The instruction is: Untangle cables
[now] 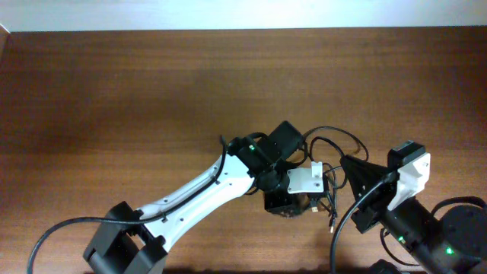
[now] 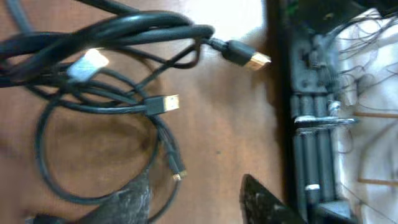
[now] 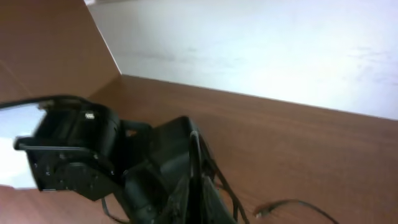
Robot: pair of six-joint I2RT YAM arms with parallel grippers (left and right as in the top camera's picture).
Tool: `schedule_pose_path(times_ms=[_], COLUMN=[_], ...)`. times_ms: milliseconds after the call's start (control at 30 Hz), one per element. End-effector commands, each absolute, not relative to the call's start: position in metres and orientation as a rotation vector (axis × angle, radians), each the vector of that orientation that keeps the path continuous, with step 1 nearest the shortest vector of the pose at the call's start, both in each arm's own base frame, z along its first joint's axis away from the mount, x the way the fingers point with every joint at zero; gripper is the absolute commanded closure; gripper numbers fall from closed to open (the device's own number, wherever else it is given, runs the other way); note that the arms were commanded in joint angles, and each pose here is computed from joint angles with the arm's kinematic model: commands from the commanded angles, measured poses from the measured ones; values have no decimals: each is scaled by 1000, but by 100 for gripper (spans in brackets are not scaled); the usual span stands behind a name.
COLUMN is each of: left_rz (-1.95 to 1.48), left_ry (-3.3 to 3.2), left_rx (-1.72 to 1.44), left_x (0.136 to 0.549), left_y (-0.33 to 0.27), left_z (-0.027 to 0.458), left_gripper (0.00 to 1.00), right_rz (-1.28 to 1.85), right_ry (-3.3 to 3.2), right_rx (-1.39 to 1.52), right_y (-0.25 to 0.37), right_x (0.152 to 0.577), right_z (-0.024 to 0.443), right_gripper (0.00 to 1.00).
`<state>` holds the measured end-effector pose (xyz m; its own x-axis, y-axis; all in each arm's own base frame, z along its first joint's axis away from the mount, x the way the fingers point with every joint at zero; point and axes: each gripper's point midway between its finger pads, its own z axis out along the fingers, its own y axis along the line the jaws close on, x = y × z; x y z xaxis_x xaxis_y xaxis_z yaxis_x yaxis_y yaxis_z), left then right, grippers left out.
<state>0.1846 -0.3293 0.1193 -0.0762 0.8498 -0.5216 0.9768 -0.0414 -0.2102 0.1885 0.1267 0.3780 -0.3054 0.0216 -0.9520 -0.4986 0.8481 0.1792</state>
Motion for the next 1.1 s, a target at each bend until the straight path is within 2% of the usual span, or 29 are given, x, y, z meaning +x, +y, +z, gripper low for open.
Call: schedule_pose_path(times_ms=[0,100,200,300,400,500,633,700,767,833,900,1000,1067], left_rz=[-575,-522,-518,-513,-512,-510,-510,-509,-483,-439,-429,-376,-377], left_ry=[2024,2051,1988,1920,1901,1868,1815,1806,1791,1795,1779,1754,1764], left_rx=[1964,1972,1936,1895,1884,1864,1816,1810,1793,1781,1766,1728,1734], left_x=[208,219,237,251,257,264,276,277,283,289,294,306,307], left_y=[-323,-325,-345,-360,-366,-375,-388,-389,-391,-389,-392,-395,-397], left_z=[103,82,68,69,63,60,64,66,68,68,71,74,63], left_gripper=[56,51,60,57,59,54,62,75,19,22,18,18,27], right_rz=[532,486,474,463,524,547,578,635,645,659,661,696,702], right_ry=[1793,1768,1805,1841,1831,1822,1836,1831,1833,1835,1845,1845,1847], right_rx=[-390,-353,-363,-373,-416,-431,-462,-506,-510,-524,-528,-557,-562], right_y=[125,116,114,113,121,120,124,132,133,135,135,140,141], right_x=[184,186,184,182,174,166,161,154,153,150,149,144,143], right_z=[387,398,389,380,385,394,390,391,390,390,387,387,386], right_gripper=[96,96,96,96,96,96,96,96,96,96,96,96,96])
